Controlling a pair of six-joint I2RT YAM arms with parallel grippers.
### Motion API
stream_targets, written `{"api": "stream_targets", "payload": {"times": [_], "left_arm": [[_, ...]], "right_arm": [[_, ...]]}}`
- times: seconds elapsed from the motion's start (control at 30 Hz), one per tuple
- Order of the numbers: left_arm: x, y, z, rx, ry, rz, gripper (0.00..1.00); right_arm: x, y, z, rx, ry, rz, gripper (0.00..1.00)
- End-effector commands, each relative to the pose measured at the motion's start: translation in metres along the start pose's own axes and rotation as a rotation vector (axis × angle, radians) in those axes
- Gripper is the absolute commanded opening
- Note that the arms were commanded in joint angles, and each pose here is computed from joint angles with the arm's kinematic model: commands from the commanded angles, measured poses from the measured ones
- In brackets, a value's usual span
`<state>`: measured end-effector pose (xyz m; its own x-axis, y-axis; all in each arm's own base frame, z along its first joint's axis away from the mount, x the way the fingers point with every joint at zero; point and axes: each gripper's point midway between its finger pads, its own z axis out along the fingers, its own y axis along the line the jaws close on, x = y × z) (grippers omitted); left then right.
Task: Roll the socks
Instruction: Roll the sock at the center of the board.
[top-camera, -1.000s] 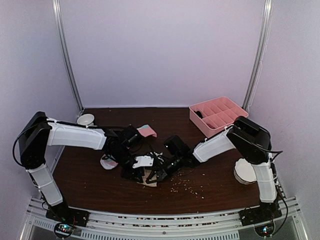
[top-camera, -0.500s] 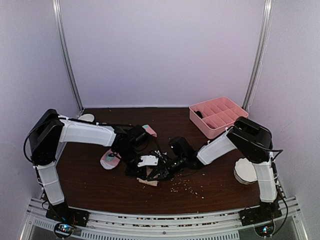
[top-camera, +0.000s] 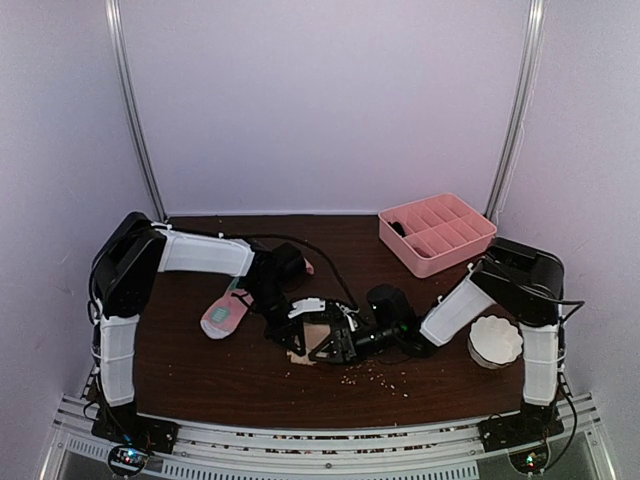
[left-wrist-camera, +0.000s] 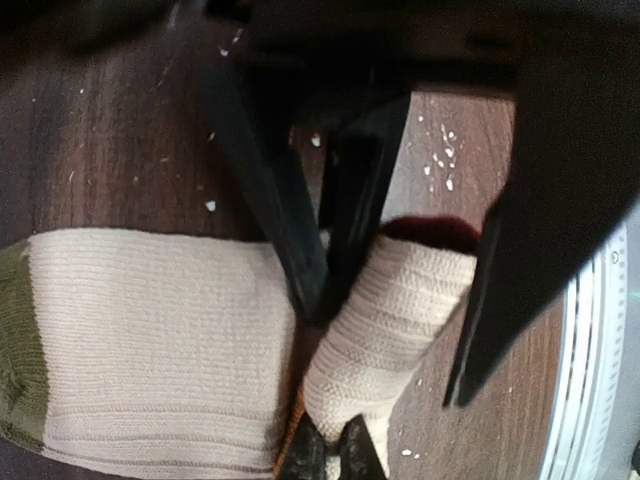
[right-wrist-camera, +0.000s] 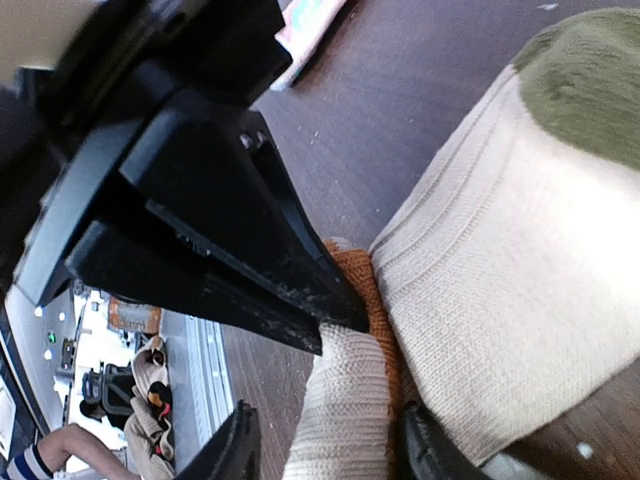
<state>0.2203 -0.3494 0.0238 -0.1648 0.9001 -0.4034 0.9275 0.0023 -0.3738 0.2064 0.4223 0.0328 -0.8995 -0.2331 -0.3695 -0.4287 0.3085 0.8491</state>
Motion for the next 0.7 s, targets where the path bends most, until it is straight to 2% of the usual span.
{"api": "stream_targets", "payload": {"times": [0.0,0.07,0.1,0.13,0.4,0.5,0.57,0.63,0.67], "left_arm": [[0.041,0.021,0.021,0.000,0.114,-0.178,0.00],[0.041,0.020,0.021,0.003,0.114,-0.179,0.00],[0.041,0.020,0.021,0.007,0.115,-0.180,0.00],[0.041,0.020,0.021,0.009,0.118,-0.176,0.00],[0.043,0.023,0.025,0.015,0.138,-0.182,0.00],[0.044,0.024,0.025,0.010,0.144,-0.186,0.00],[0.044,0.025,0.026,0.010,0.150,-0.190,0.00],[0.045,0.023,0.029,0.031,0.148,-0.198,0.00],[0.044,0.022,0.030,0.041,0.145,-0.202,0.00]], "right_arm": [[0.037,-0.058,-0.019,0.218,0.013,0.086,0.54],[0.033,-0.059,-0.028,0.230,-0.020,0.068,0.64],[0.031,-0.059,-0.032,0.243,-0.034,0.052,0.95],[0.029,-0.060,-0.037,0.263,-0.050,0.034,1.00],[0.012,-0.068,-0.081,0.511,-0.146,-0.156,0.99],[0.007,-0.072,-0.103,0.607,-0.201,-0.181,1.00],[0.000,-0.075,-0.123,0.660,-0.311,-0.134,0.99],[0.002,-0.092,-0.146,0.726,-0.436,0.060,1.00],[0.001,-0.089,-0.139,0.654,-0.430,0.078,0.99]]}}
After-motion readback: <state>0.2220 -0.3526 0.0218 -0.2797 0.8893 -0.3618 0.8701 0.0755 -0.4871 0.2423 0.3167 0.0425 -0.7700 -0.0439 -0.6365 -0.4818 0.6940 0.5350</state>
